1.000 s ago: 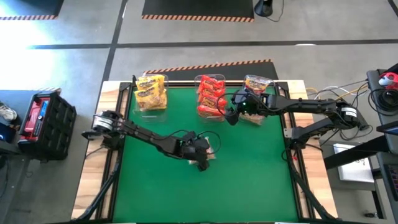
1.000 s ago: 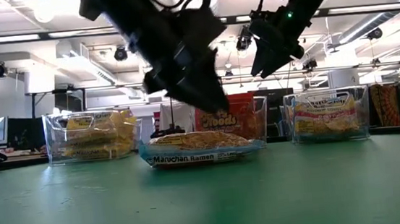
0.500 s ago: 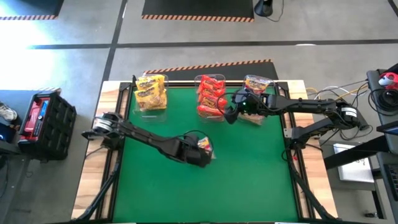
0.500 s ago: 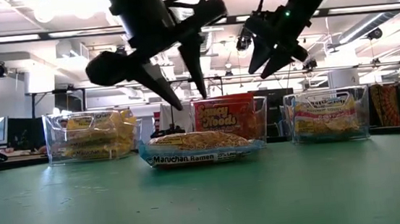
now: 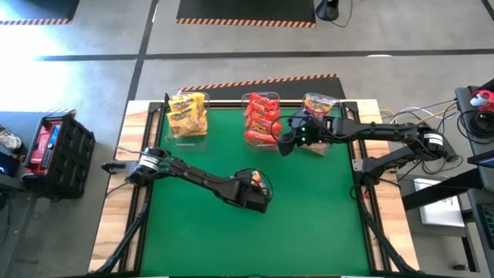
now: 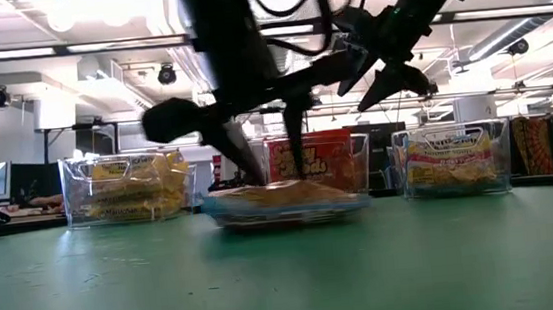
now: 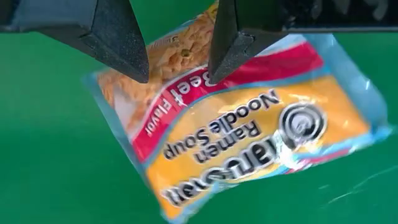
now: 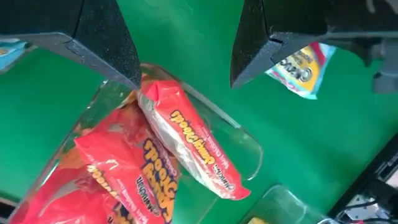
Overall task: Sort Maruchan noodles
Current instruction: Put the blue noodle pack into the right transparent bin
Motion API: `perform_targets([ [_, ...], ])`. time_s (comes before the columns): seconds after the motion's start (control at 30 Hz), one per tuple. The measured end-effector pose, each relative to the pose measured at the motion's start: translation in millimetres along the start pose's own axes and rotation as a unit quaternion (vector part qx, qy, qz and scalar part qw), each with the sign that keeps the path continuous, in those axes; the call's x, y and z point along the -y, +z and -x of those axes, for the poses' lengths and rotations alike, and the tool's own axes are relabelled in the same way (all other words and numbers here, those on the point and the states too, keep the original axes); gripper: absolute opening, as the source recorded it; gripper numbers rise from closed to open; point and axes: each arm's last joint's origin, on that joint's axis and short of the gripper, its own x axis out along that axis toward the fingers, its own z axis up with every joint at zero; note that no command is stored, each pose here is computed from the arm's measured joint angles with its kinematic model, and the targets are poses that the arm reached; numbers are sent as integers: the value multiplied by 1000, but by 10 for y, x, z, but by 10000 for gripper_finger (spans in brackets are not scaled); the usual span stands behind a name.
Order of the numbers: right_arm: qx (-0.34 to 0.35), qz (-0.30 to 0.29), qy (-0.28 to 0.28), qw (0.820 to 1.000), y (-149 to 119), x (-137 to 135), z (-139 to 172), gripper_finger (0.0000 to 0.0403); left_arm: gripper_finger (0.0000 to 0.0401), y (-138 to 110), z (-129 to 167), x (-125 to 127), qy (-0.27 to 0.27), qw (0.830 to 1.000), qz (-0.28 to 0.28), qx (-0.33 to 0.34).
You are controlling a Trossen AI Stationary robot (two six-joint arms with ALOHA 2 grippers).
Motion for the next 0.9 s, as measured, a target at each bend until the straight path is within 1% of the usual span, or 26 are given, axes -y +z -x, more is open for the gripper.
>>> perform_targets([
  [0.07, -3, 2, 3, 1000, -2, -1, 0, 233, 155, -4, -29, 85, -9, 999, -32, 2],
  [0.17, -10, 10, 8, 1000, -10, 0, 0, 233, 155, 4, -81, 222, -17, 993, -117, 8],
  [0.3, -44, 16, 13, 999, -57, 16, 3, 233, 155, 12, -118, 401, -32, 971, -237, 11],
  [0.33, -55, 16, 12, 998, -75, 25, 5, 233, 155, 12, -129, 436, -33, 964, -262, 9],
  [0.4, -75, 16, 0, 997, -112, 50, 10, 233, 155, 17, -115, 497, -39, 955, -295, 12],
  [0.47, -99, 17, -14, 995, -156, 80, 18, 233, 155, 29, -85, 527, -38, 952, -304, 22],
  [0.53, -121, 18, -29, 992, -197, 108, 28, 233, 155, 40, -27, 529, -25, 951, -308, 34],
  [0.63, -142, 23, -42, 989, -235, 135, 41, 233, 155, 63, 154, 517, -7, 951, -306, 39],
  [0.73, -145, 40, -41, 988, -240, 139, 43, 233, 155, 11, 309, 463, 18, 955, -296, 33],
  [0.9, -143, 47, -38, 988, -236, 136, 41, 233, 155, -97, 398, 356, 51, 961, -270, 19],
])
